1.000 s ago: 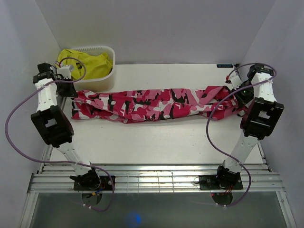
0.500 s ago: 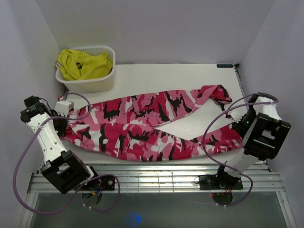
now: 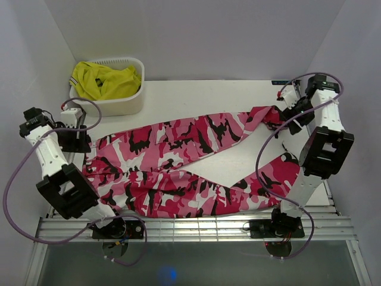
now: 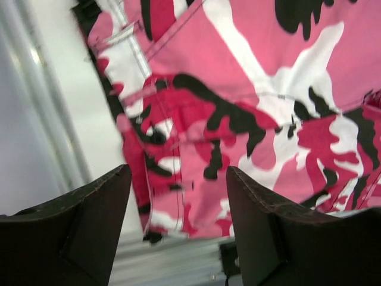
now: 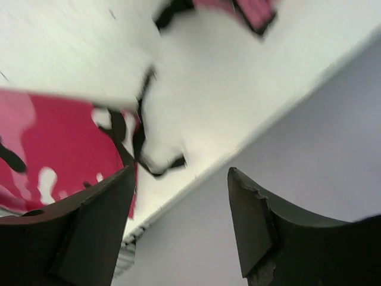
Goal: Fold and stack the trousers
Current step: Flatten the trousers out
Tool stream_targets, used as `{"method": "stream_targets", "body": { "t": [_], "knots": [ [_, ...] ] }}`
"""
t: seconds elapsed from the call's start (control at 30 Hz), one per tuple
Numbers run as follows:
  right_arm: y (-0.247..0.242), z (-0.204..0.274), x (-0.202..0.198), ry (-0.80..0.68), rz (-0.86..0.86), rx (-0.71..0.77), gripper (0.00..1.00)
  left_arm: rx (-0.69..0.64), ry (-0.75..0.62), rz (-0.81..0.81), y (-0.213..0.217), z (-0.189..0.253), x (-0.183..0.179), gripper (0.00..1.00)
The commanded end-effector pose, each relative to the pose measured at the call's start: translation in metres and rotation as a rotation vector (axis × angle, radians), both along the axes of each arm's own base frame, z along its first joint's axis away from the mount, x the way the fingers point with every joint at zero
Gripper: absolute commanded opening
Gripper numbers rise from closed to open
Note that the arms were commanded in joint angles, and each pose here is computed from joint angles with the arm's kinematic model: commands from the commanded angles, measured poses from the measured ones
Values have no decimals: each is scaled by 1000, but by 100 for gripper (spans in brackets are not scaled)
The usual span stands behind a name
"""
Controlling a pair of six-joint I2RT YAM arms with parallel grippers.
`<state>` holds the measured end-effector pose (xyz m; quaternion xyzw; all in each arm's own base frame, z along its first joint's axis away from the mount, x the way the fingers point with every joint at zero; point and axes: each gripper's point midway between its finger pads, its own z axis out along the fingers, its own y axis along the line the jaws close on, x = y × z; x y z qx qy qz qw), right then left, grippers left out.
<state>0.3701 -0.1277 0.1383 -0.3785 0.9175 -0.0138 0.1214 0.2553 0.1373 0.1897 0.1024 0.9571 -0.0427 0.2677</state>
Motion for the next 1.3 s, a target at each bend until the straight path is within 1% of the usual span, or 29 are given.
{"method": "stream_targets", "body": {
  "t": [0.0,0.03,0.1,0.13,0.2,0.27,0.37,0.4,0.43,0.47,0.53,0.57,0.63,0.67,0.7,0.73,0.77,0.8,0.87,0.93,0.97,1.03,1.07,1.1,1.13,1.17,1.2,1.23,1.27],
  "knots": [
    [74,-10,33,-24,-1,177,68,-214,-35,81,-13,-24,46,74],
    [94,-11,43,-35,5,184,67,-220,-27,71,-19,-31,54,70],
    [108,-26,63,-57,13,171,65,-200,-14,93,-20,-51,66,61],
    [122,-30,69,-59,19,169,65,-191,6,73,-29,-62,72,58],
    [124,-45,85,-78,10,120,64,-167,17,82,-33,-84,77,53],
    [125,-53,96,-107,14,78,65,-169,74,100,-38,-107,76,49],
    [114,-42,104,-167,36,21,71,-169,155,136,-34,-137,71,49],
    [108,-40,107,-191,40,-2,78,-169,181,141,-34,-147,66,49],
    [104,-35,109,-210,47,-17,81,-151,203,153,-30,-154,63,49],
    [100,-23,113,-247,75,-33,86,-142,216,153,-28,-164,63,49],
    [83,-9,125,-315,70,-83,90,-126,245,166,-23,-175,61,47],
    [78,-7,128,-328,74,-95,92,-116,285,181,-18,-188,57,45],
    [64,3,138,-351,81,-130,96,-98,298,197,-6,-193,62,42],
    [60,-5,142,-333,85,-132,97,-89,305,201,-1,-195,64,40],
    [53,-6,145,-332,85,-137,98,-90,321,201,3,-202,64,39],
    [51,-3,149,-339,85,-133,98,-80,306,206,11,-198,72,39],
    [50,-15,151,-314,88,-123,100,-67,301,202,15,-197,75,38],
    [48,-20,153,-310,89,-113,97,-70,303,201,18,-199,77,38],
    [47,-36,155,-283,89,-104,96,-62,290,194,23,-194,86,39],
    [57,-50,155,-262,107,-46,96,-66,284,190,24,-193,91,39],
    [64,-62,153,-234,118,-6,96,-65,273,192,26,-188,96,39],
    [68,-73,149,-203,126,25,99,-70,268,191,26,-185,98,39],
    [71,-82,146,-179,139,40,86,-71,262,192,27,-183,100,39],
    [73,-84,143,-166,144,50,53,-71,255,192,27,-180,102,39],
    [72,-77,144,-180,144,50,36,-71,254,193,26,-178,101,38],
    [71,-70,143,-191,146,48,15,-73,256,192,26,-178,100,37],
    [69,-61,144,-219,145,54,8,-74,255,190,25,-178,100,36],
    [69,-51,144,-246,151,61,8,-75,255,190,25,-177,100,34],
    [69,-18,143,-322,159,57,8,-76,257,193,25,-178,100,32]
  ]
}}
